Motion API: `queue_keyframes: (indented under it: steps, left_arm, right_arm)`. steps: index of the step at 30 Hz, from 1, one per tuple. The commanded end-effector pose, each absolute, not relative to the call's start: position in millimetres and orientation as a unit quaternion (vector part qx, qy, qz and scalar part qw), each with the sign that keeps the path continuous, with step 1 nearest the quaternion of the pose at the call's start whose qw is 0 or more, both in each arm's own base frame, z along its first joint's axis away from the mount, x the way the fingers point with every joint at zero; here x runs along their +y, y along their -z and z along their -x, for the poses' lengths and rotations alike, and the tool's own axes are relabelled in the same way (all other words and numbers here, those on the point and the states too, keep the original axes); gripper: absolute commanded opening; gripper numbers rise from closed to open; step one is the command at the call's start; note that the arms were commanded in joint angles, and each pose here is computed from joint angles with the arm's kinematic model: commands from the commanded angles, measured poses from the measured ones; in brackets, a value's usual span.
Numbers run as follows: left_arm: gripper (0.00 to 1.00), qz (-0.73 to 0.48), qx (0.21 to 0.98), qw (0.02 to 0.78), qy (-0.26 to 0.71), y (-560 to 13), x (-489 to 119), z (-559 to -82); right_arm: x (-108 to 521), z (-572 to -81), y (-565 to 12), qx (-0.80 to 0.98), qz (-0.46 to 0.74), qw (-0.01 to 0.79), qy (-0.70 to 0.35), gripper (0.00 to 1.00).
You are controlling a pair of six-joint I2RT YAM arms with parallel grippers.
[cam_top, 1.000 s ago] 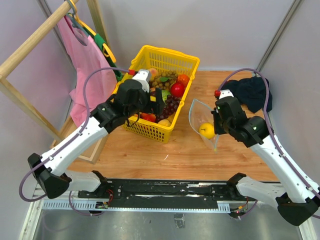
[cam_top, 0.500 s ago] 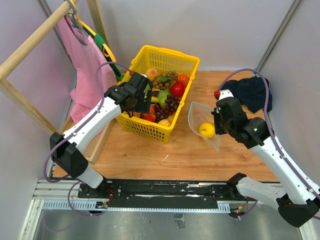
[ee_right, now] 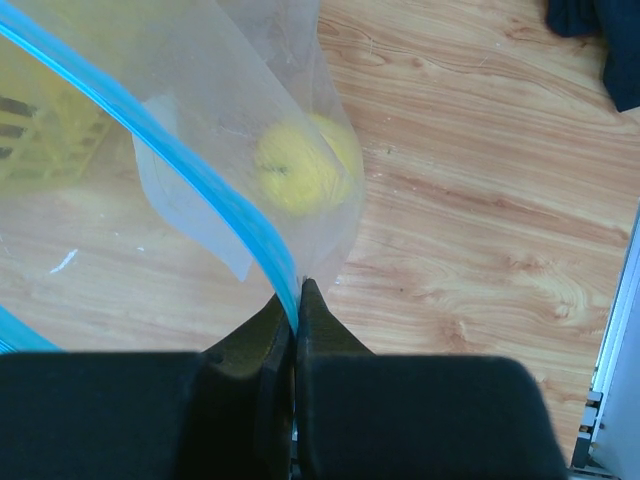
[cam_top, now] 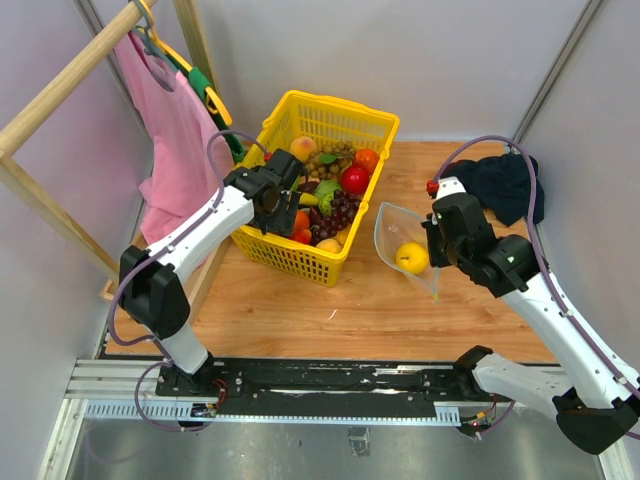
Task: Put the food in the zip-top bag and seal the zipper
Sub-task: Pick up the fake fruit from the bin.
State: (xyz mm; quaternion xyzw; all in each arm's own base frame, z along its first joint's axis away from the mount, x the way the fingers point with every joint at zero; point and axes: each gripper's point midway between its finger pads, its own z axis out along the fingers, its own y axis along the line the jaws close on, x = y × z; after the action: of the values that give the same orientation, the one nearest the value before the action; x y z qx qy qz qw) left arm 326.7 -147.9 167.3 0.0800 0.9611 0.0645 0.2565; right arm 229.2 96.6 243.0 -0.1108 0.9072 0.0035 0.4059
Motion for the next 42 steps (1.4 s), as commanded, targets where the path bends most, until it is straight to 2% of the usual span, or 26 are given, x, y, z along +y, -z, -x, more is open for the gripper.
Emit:
queue_keyframes:
  steps: [1, 9, 16, 22, 29, 36, 42]
  left_arm:
    - [0.72, -0.084, 0.967, 0.23, -0.071, -152, -143, -324]
    - [0.54, -0.082, 0.967, 0.233, -0.058, -157, -146, -322]
    - [0.27, -0.072, 0.96, 0.267, -0.044, -184, -145, -322]
    - [0.11, -0.058, 0.944, 0.323, -0.019, -226, -145, -325]
    - [0.01, -0.054, 0.919, 0.39, 0.023, -264, -149, -326]
    - [0.0, -0.049, 0.871, 0.477, 0.109, -314, -164, -323]
    - [0.0, -0.082, 0.827, 0.503, 0.237, -349, -201, -304]
  right_arm:
    - [91, -235, -244, 0.903, 0.109, 0.416, 0.01, 0.01]
    - [90, -237, -246, 0.901, 0.107, 0.42, 0.014, 0.0]
    - [90, -237, -249, 0.9, 0.104, 0.423, 0.012, 0.01]
    - [88, -237, -252, 0.899, 0.099, 0.426, 0.015, 0.01]
    - [85, -239, -256, 0.898, 0.091, 0.43, 0.024, 0.01]
    - [85, -239, -255, 0.899, 0.086, 0.428, 0.023, 0.01]
    - [87, -241, -255, 0.901, 0.081, 0.426, 0.021, 0.0]
